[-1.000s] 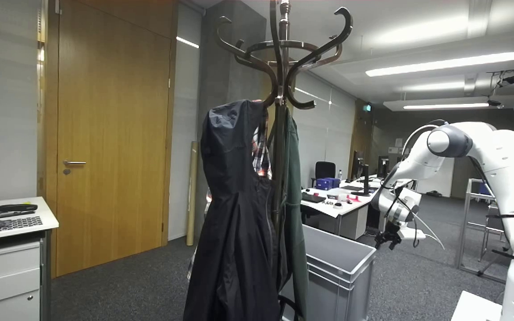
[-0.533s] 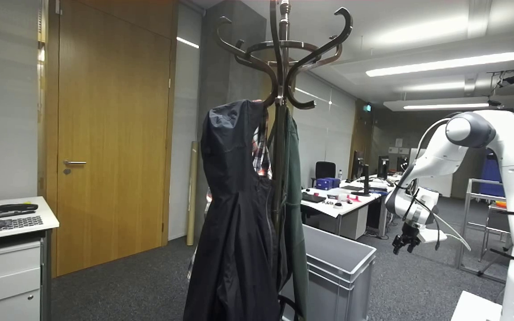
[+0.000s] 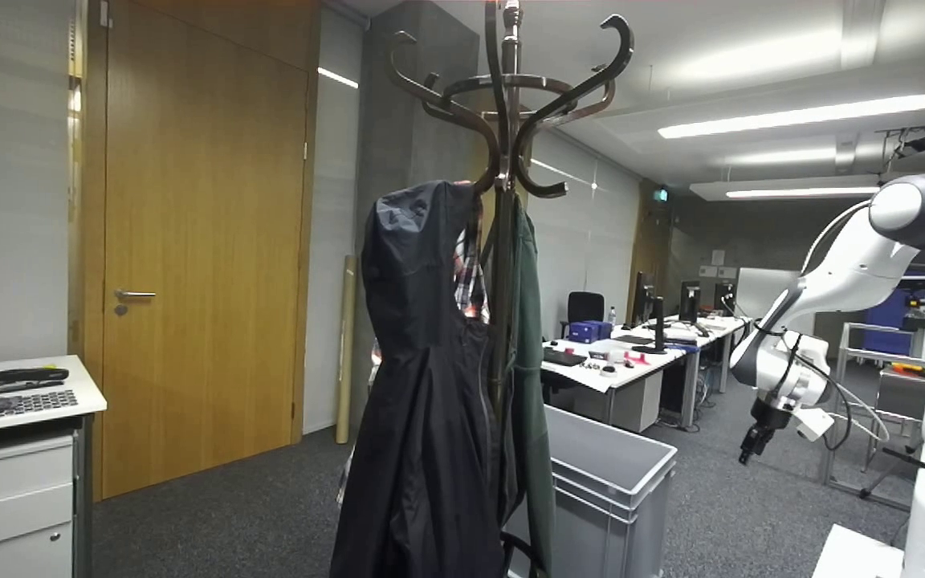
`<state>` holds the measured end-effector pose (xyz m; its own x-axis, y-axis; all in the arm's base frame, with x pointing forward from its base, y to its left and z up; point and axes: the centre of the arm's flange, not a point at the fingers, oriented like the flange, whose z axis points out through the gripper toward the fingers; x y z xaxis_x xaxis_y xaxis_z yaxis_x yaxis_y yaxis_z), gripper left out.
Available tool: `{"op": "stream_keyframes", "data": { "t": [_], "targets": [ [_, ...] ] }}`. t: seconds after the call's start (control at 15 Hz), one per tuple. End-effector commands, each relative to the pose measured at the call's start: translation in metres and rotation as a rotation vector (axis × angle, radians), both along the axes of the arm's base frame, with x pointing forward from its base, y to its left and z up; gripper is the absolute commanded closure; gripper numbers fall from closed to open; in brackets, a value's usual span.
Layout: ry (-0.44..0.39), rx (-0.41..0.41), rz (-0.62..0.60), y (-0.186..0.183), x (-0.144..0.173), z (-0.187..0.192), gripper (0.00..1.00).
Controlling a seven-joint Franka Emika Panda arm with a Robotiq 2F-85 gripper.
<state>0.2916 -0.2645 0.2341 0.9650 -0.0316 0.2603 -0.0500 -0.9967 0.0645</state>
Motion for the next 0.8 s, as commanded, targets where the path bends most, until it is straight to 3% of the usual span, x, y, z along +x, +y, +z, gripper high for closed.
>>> {"op": "stream_keyframes", "data": {
  "t": [0.0,0.07,0.13,0.73],
  "targets": [
    [-0.132,0.049,0.083,0.024,-0.021,0.051,0.00],
    [-0.164,0.068,0.074,0.025,-0.016,0.057,0.00],
    [-0.085,0.030,0.053,0.000,0.011,0.028,0.00],
    [-0.078,0.040,0.057,0.002,0.010,0.025,0.00]
  ]
}}
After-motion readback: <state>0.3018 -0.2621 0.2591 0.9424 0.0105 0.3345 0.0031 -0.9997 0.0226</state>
